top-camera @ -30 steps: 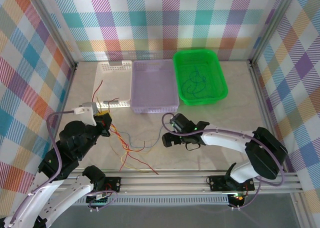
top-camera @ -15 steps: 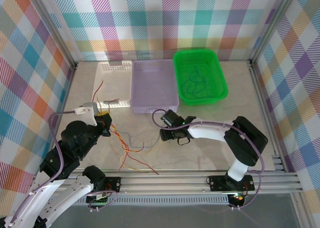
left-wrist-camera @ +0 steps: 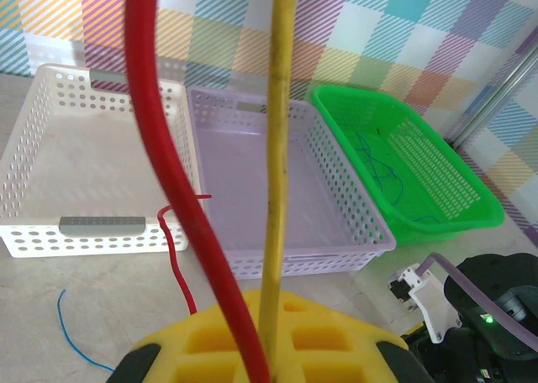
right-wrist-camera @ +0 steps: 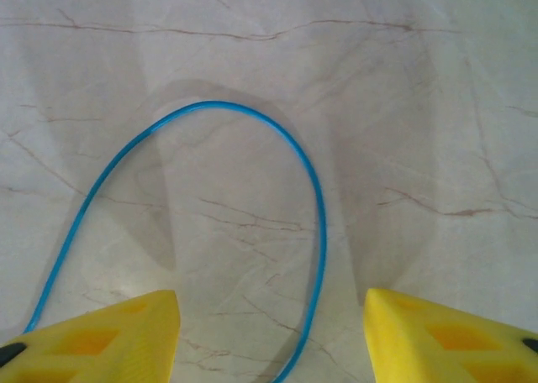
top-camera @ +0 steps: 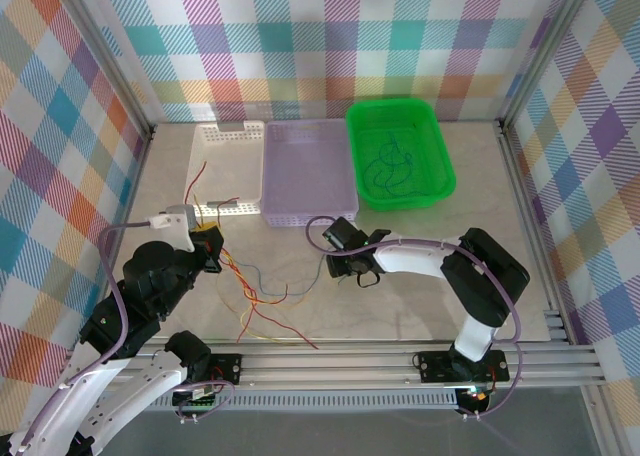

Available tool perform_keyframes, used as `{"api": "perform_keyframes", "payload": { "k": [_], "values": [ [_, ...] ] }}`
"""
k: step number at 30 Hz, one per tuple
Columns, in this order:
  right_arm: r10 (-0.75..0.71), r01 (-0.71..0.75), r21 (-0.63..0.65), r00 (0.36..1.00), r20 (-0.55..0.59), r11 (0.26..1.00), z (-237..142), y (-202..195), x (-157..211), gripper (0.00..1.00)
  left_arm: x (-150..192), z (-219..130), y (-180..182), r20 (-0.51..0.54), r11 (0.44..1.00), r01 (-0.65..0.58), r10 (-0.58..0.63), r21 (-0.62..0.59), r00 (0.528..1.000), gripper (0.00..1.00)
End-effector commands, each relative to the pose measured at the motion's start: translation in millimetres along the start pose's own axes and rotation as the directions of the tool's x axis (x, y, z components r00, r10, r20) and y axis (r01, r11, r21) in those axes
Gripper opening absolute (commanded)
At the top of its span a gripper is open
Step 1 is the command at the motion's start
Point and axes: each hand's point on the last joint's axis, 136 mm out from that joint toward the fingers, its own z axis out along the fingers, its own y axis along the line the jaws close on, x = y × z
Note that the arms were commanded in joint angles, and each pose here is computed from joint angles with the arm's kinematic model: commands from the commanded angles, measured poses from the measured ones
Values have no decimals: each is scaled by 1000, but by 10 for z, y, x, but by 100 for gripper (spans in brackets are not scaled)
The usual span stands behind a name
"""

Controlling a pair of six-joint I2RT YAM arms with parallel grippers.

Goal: Untangle the cables

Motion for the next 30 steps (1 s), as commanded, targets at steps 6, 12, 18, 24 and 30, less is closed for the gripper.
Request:
{"api": "perform_keyframes", "payload": {
  "k": [6, 12, 18, 24, 30],
  "values": [
    [-11, 12, 15, 999, -47, 1000, 191, -7, 65, 32, -31, 29, 18, 16, 1000, -16, 16, -13, 1000, 0],
    [-18, 16, -27, 998, -67, 1000, 259, 69, 119, 14, -27, 36, 16, 13, 1000, -19, 19, -13, 1000, 0],
    [-25, 22, -39, 996, -81, 999, 272, 77, 175, 0, -28, 30, 19, 15, 1000, -21, 21, -14, 1000, 0],
    [-13, 11, -65, 1000, -27, 998, 47, 61, 128, 0, -15, 46, 20, 9, 1000, -24, 24, -17, 1000, 0],
    [-4, 15, -113, 995, 104, 993, -519, 55, -127, 0, -14, 51, 29, 7, 999, -26, 26, -23, 1000, 0]
  ]
}}
